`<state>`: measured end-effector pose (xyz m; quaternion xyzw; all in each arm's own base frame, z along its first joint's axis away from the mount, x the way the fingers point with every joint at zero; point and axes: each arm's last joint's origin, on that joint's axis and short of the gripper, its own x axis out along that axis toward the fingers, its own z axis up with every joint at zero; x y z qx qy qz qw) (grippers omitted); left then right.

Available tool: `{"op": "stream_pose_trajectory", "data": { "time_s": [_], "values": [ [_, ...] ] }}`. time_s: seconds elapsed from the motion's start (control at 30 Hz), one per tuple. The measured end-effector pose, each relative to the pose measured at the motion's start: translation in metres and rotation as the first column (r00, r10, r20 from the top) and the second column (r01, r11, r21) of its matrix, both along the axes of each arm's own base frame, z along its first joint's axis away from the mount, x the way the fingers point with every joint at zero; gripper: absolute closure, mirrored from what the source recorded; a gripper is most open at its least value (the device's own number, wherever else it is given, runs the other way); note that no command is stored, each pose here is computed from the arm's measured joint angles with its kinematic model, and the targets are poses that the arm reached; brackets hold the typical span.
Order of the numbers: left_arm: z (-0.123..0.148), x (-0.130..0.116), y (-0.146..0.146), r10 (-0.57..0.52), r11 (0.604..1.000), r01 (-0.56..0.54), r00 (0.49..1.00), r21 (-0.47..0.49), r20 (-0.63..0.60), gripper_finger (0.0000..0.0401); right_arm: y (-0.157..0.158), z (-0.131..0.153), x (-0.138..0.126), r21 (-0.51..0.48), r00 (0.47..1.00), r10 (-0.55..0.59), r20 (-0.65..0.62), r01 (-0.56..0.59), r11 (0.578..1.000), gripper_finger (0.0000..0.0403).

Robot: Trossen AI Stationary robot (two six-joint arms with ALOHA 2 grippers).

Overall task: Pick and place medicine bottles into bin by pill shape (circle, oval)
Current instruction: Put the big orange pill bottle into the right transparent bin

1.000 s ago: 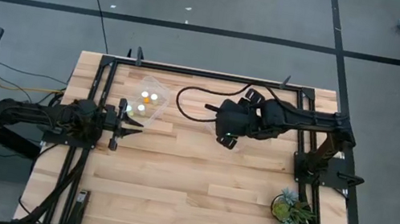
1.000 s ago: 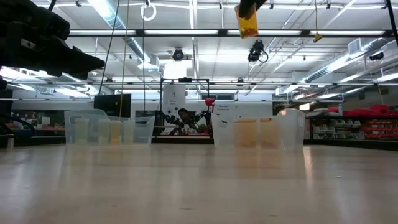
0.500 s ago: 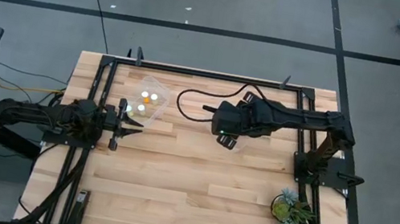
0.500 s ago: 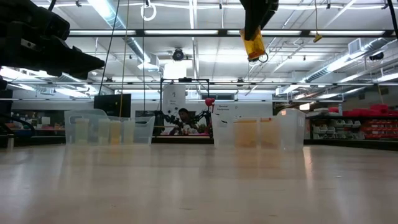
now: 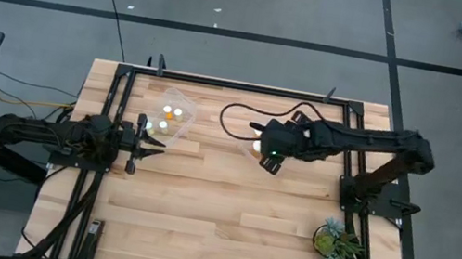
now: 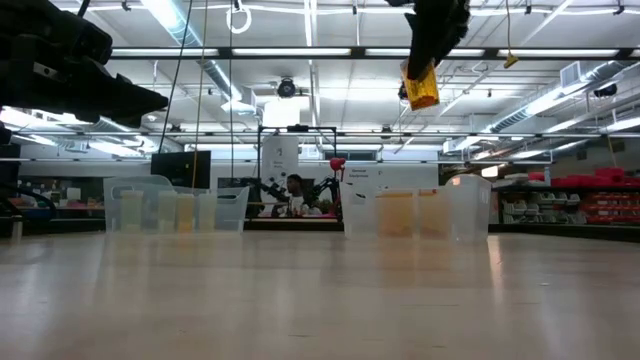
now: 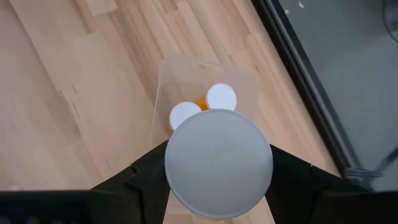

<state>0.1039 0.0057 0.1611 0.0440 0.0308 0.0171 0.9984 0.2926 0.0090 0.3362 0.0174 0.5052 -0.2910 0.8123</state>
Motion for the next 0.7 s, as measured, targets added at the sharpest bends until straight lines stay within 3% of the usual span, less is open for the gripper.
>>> {"op": "stream_pose_trajectory", "data": {
  "time_s": [0.23,0.43,0.7],
  "values": [
    [0.0,0.0,0.0,0.0,1.0,0.0,1.0,0.0,0.001,0.031,-0.009,-0.021,-0.023,0.038,0.99,-0.052,0.133,0.047,0.998,0.018],
    [0.0,0.0,0.0,0.0,1.0,0.0,1.0,0.0,0.002,0.0319,-0.02,-0.049,-0.029,0.088,0.988,-0.091,0.123,0.08,0.993,0.018],
    [0.0,0.0,0.0,0.0,1.0,0.0,1.0,0.001,0.003,0.0315,-0.029,-0.08,-0.026,0.186,0.988,-0.071,0.139,0.045,0.982,0.018]
  ]
}}
